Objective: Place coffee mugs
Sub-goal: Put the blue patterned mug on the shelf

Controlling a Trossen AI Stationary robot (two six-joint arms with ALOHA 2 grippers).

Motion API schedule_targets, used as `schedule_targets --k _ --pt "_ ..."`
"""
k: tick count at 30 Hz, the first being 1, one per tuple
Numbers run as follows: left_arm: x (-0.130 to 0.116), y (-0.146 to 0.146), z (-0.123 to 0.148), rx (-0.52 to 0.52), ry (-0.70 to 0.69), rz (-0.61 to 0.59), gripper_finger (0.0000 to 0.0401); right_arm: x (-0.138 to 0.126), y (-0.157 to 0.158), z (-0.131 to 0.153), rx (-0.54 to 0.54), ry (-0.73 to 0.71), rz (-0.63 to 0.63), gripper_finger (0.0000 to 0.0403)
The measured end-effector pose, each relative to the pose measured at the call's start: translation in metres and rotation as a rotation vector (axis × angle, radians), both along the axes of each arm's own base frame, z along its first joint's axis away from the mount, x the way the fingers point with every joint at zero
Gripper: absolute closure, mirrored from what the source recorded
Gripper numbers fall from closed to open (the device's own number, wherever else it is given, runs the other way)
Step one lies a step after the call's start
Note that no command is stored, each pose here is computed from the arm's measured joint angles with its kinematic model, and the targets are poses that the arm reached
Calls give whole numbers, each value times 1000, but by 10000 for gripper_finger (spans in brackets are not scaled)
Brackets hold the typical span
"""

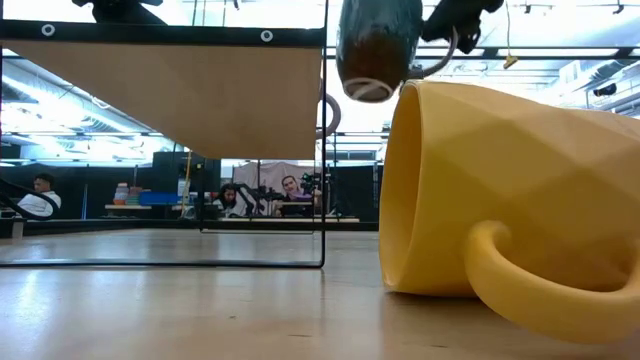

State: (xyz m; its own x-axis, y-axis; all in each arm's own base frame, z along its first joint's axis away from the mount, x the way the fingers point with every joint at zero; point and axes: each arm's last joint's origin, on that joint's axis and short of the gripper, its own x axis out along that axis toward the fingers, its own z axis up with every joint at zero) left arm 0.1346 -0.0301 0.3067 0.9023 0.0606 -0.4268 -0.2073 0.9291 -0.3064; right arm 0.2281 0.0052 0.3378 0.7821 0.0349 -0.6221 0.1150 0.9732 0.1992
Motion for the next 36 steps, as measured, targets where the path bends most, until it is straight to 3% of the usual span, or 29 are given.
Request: schedule_targets --k 7,14,36 --pt "0 0 0 0 0 0 229 10 17 5 6 -90 29 336" --pt "0 0 0 -1 -2 0 229 37 29 -8 3 -109 58 336" --pt "0 0 0 -2 -3 0 229 85 28 -41 -81 -133 82 334"
